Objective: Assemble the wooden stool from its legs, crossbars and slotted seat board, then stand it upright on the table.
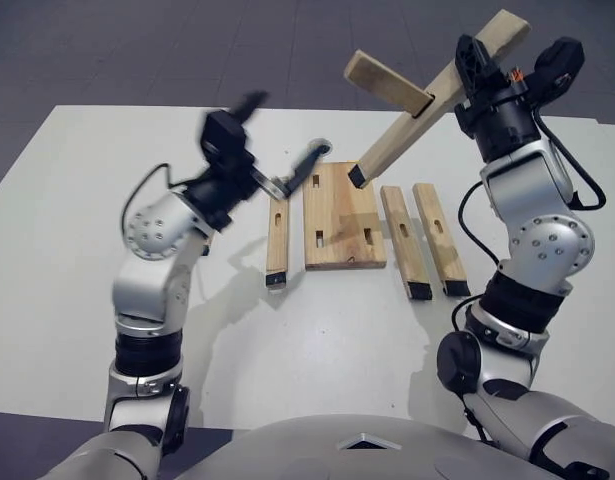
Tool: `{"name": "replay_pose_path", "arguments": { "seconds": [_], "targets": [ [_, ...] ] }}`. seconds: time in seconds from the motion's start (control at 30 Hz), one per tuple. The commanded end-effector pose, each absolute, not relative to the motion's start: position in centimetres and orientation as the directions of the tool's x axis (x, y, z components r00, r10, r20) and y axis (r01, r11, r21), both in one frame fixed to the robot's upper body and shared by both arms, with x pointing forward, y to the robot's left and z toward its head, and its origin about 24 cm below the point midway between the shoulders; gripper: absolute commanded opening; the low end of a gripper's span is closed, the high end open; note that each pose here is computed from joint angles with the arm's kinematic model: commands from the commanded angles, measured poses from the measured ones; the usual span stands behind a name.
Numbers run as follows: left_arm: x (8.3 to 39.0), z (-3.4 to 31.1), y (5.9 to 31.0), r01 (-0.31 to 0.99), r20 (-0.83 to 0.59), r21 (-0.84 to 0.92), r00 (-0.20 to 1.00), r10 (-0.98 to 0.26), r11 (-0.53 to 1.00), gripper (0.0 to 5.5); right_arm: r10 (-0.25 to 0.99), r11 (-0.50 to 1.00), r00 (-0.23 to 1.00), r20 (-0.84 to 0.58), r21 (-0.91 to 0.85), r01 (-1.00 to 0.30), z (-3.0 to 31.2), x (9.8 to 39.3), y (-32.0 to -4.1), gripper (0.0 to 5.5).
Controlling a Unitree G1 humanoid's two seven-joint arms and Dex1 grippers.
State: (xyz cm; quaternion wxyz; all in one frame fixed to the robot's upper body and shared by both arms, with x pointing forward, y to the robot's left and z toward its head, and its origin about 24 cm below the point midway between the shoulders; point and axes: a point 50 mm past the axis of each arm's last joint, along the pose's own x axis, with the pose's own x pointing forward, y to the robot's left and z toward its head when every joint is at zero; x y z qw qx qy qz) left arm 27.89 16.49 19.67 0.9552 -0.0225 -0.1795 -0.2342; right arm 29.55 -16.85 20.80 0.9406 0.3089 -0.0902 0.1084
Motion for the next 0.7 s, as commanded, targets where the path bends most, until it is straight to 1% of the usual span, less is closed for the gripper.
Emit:
{"name": "replay_pose_path", "arguments": {
  "seconds": [0.03, 0.13, 0.2, 0.3, 0.5, 0.7],
  "targets": [
    [30.1, 19.7, 18.1, 0.208, 0.367, -0.262, 0.925, -0.102, 0.942, 5.40, 0.078, 0.856, 0.984, 0.162, 0.496, -0.150, 16.9, 29.0, -16.3, 1.00],
    [31.2, 18.8, 16.8, 0.126, 0.323, -0.342, 0.946, -0.010, 0.931, 5.40, 0.039, 0.840, 0.986, 0.164, 0.529, -0.122, 16.3, 28.7, -16.5, 1.00],
    [31.8, 18.4, 16.5, 0.067, 0.303, -0.373, 0.952, 0.053, 0.926, 5.40, 0.030, 0.837, 0.985, 0.172, 0.534, -0.119, 16.2, 28.5, -16.6, 1.00],
    [32.6, 18.0, 16.5, 0.005, 0.277, -0.395, 0.954, 0.114, 0.919, 5.40, 0.010, 0.833, 0.987, 0.158, 0.545, -0.096, 15.7, 28.3, -17.1, 1.00],
    [33.1, 18.1, 16.4, 0.008, 0.289, -0.386, 0.951, 0.113, 0.922, 5.40, -0.062, 0.783, 0.986, 0.153, 0.620, -0.047, 15.7, 27.3, -18.6, 1.00],
    [33.2, 18.0, 16.2, 0.017, 0.290, -0.387, 0.951, 0.104, 0.922, 5.40, -0.088, 0.748, 0.990, 0.111, 0.664, -0.009, 14.8, 26.7, -18.7, 1.00]
  ]
}}
